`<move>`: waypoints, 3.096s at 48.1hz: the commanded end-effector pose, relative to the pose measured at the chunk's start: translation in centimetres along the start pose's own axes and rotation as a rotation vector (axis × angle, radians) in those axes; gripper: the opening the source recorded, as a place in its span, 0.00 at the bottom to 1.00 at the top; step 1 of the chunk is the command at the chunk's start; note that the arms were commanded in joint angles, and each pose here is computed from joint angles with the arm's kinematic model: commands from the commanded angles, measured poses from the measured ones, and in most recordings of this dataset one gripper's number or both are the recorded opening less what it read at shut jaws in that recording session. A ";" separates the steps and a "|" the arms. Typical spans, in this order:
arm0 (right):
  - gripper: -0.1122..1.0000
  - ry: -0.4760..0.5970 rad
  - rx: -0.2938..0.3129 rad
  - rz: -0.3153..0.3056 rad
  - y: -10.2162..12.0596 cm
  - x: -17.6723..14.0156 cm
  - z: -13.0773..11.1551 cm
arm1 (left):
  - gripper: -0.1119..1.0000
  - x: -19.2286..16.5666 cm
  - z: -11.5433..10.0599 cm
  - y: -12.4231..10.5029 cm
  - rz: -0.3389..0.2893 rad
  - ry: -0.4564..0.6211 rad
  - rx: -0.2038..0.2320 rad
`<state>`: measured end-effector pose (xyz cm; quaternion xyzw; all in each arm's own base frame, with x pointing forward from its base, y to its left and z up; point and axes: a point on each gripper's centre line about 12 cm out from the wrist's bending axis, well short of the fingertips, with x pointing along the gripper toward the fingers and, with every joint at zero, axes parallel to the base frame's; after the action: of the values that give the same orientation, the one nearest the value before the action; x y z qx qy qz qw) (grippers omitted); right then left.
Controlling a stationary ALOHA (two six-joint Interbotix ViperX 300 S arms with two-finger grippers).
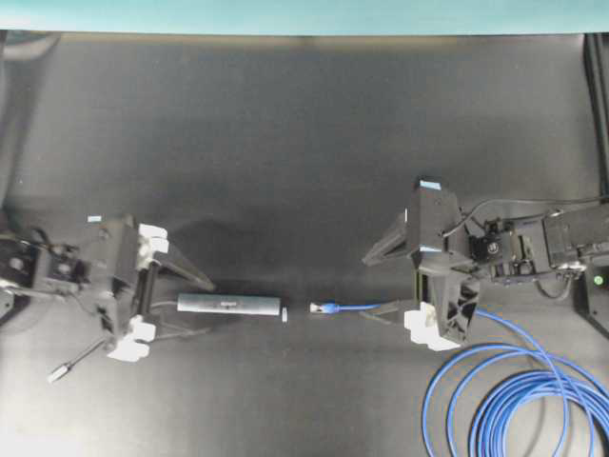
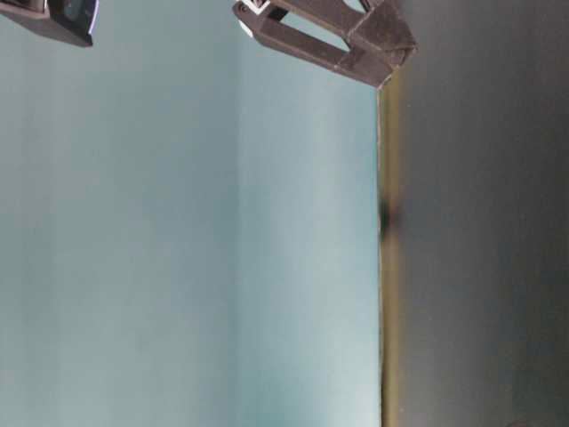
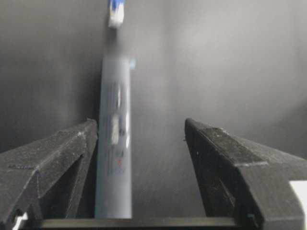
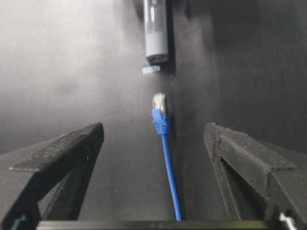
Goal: Insert the LAN cable into the hub.
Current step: 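Grasp the grey hub with left gripper and blue cable plug with right, then push the blue plug leftward into the hub's port with the right gripper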
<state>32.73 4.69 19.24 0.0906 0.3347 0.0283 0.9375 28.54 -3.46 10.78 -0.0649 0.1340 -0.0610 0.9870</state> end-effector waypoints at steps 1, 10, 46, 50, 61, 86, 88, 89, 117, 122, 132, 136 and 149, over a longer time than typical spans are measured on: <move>0.84 -0.016 0.013 0.013 0.5 0.1 0.5 | 0.74 0.8 -0.4 0.1 -0.003 -0.017 0.001; 0.84 -0.011 0.026 0.023 0.9 0.0 0.4 | 0.74 1.8 -1.2 0.6 0.007 -0.006 -0.001; 0.84 0.006 0.023 0.022 0.8 0.1 -0.6 | 0.35 4.0 -2.5 0.9 0.020 0.093 0.066; 0.84 0.008 0.017 0.020 0.6 0.3 -1.3 | 0.35 4.1 -1.4 0.9 0.026 0.091 0.059; 0.84 -0.025 0.016 0.020 -0.1 1.8 -3.7 | 0.35 5.0 3.2 0.8 0.054 0.173 0.070; 0.83 0.052 -0.090 -0.001 -0.5 8.9 -5.8 | 0.35 3.4 7.8 0.9 0.094 0.266 0.064; 0.83 0.059 -0.091 -0.005 -0.7 9.2 -6.0 | 0.35 3.4 7.8 0.6 0.086 0.272 0.067; 0.82 0.065 -0.091 -0.007 -0.8 9.4 -6.1 | 0.35 3.4 7.7 0.4 0.083 0.278 0.067; 0.67 0.125 -0.082 -0.024 -1.3 10.9 -7.7 | 0.35 3.4 7.5 0.0 0.074 0.294 0.072; 0.45 0.132 -0.081 -0.023 -1.2 10.8 -7.7 | 0.35 3.4 7.5 0.0 0.074 0.294 0.072; 0.22 0.118 -0.047 -0.023 -1.1 10.3 -7.0 | 0.35 3.4 7.6 0.1 0.075 0.293 0.074; 0.22 0.093 -0.022 -0.020 -0.8 9.8 -5.8 | 0.35 3.5 7.9 0.0 0.074 0.285 0.076; 0.22 0.028 -0.010 -0.008 -0.1 8.7 -1.7 | 0.35 4.1 8.7 0.4 0.082 0.282 0.100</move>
<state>37.40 5.89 10.75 0.0761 0.3694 0.0290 0.9257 34.19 -2.81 16.92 -0.0038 0.2841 -0.0371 0.9581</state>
